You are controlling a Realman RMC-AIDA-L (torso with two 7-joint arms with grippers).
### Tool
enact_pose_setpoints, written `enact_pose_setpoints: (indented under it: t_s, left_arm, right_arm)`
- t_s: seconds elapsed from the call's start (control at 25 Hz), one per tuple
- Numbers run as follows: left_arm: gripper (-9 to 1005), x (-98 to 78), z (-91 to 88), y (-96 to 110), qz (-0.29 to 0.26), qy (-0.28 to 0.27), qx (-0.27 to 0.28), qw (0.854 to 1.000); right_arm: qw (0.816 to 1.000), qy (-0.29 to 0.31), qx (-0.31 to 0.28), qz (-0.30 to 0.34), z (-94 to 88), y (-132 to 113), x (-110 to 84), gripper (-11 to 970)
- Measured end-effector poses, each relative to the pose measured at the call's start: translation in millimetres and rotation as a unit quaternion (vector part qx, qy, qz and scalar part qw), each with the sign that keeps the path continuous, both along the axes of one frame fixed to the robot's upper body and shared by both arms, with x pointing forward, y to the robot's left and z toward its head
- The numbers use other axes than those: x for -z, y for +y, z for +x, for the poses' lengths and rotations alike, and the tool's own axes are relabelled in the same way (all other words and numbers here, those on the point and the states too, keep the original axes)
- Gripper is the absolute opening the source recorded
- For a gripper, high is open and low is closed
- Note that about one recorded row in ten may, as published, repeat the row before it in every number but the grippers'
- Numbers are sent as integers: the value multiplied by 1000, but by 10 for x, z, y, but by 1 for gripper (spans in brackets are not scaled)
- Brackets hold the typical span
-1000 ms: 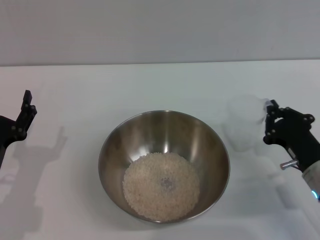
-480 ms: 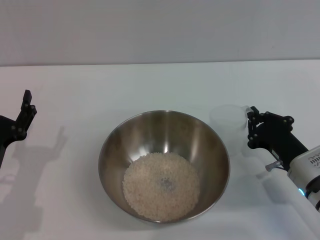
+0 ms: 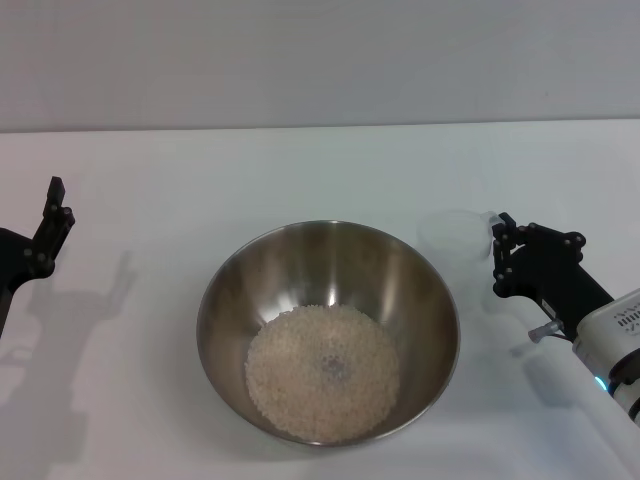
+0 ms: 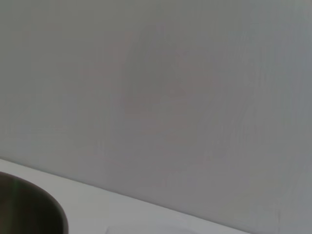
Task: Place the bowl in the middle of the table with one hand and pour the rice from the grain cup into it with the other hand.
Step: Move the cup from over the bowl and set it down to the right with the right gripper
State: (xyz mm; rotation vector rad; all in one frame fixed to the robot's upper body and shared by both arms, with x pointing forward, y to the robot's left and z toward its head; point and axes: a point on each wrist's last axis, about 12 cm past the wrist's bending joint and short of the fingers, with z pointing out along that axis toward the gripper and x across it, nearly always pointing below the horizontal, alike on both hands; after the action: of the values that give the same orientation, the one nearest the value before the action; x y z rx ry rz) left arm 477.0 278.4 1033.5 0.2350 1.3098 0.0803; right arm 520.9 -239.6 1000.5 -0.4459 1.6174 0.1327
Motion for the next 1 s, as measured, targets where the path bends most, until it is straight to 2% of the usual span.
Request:
enact_pose_setpoints:
  t_s: [0.44, 0.88, 1.0]
  left_arm:
    - [846, -3, 8, -8, 0, 0, 2, 1000]
    - [847, 0, 8, -9, 0, 1, 2, 1000]
    - [846, 4, 0, -6, 0, 2, 2, 1000]
  right_arm:
    - [1000, 6, -8, -10, -13, 24, 25, 35]
    - [1000, 18, -6, -5, -75, 34, 70, 88]
    - [1000, 21, -9, -3, -118, 41, 89, 142]
